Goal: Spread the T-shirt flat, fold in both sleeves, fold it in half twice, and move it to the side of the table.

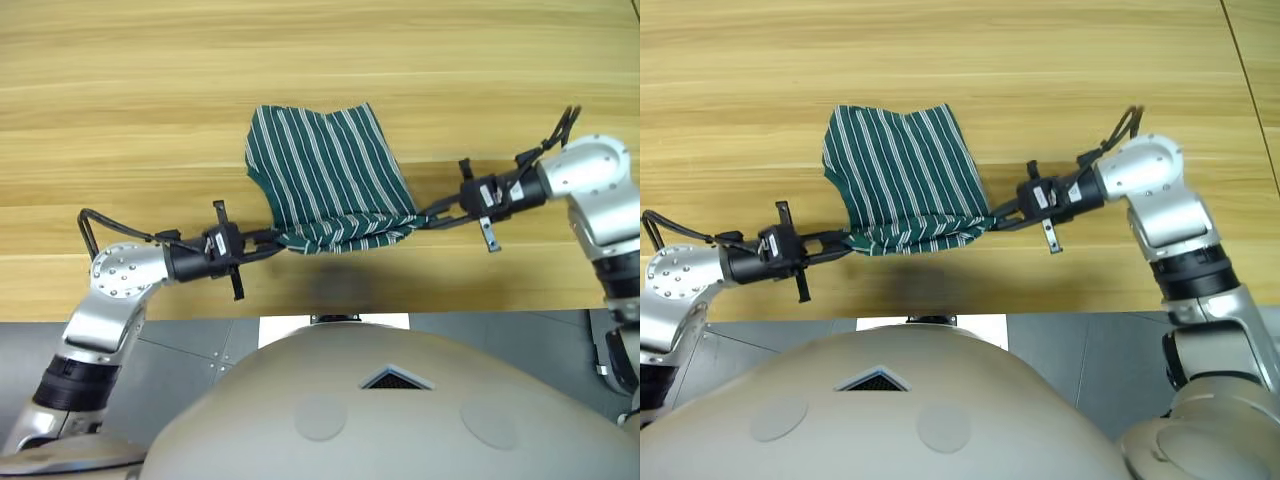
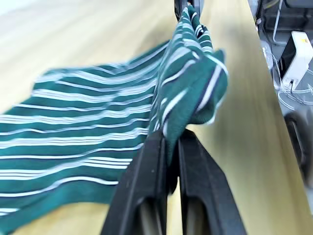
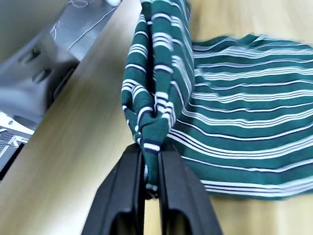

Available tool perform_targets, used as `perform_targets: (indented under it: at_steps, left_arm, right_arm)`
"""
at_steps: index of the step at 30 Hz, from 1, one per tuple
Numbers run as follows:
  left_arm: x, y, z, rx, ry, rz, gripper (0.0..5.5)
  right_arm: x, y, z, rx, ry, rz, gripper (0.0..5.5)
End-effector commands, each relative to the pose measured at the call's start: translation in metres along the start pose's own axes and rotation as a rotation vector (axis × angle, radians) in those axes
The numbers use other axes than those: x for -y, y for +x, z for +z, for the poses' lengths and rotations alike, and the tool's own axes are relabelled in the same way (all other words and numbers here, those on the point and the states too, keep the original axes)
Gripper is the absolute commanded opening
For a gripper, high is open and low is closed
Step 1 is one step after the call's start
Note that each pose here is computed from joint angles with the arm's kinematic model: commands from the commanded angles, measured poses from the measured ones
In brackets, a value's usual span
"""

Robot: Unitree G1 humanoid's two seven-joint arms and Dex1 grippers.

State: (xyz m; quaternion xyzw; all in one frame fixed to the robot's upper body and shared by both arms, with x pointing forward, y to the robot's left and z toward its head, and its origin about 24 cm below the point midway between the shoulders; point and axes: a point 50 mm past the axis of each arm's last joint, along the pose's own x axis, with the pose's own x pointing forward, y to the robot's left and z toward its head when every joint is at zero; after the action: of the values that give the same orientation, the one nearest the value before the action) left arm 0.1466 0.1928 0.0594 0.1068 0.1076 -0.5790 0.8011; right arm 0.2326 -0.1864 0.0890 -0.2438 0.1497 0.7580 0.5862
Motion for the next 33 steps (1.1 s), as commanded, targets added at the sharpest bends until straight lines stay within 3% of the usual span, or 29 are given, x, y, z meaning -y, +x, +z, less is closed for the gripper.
perform_targets:
  at_steps: [1,4,9,16,21,26,33]
  left_arm:
    - [-0.028,-0.003,-0.002,0.074,-0.078,0.067,0.0]
    - [-0.05,-0.002,-0.001,0.163,-0.138,0.113,0.0]
    - [-0.066,-0.003,-0.009,0.228,-0.22,0.173,0.0]
    - [-0.086,0.017,-0.029,0.232,-0.351,0.249,0.0]
    - [-0.115,0.024,-0.045,0.225,-0.459,0.423,0.0]
    - [-0.129,0.023,-0.051,0.222,-0.507,0.543,0.0]
    - [-0.143,0.019,-0.057,0.295,-0.709,0.724,1.14]
  right_arm:
    - [0.048,-0.011,0.019,0.022,0.05,0.011,0.19]
    - [0.091,-0.006,0.032,0.011,0.103,-0.003,0.19]
    - [0.132,0.009,0.038,-0.031,0.188,-0.039,0.18]
    - [0.147,0.025,0.021,-0.177,0.252,-0.174,0.18]
    - [0.155,0.022,0.021,-0.197,0.238,-0.298,0.18]
    - [0.168,0.021,0.029,-0.182,0.185,-0.485,1.29]
    - [0.171,0.017,0.028,-0.098,0.047,-0.7,2.35]
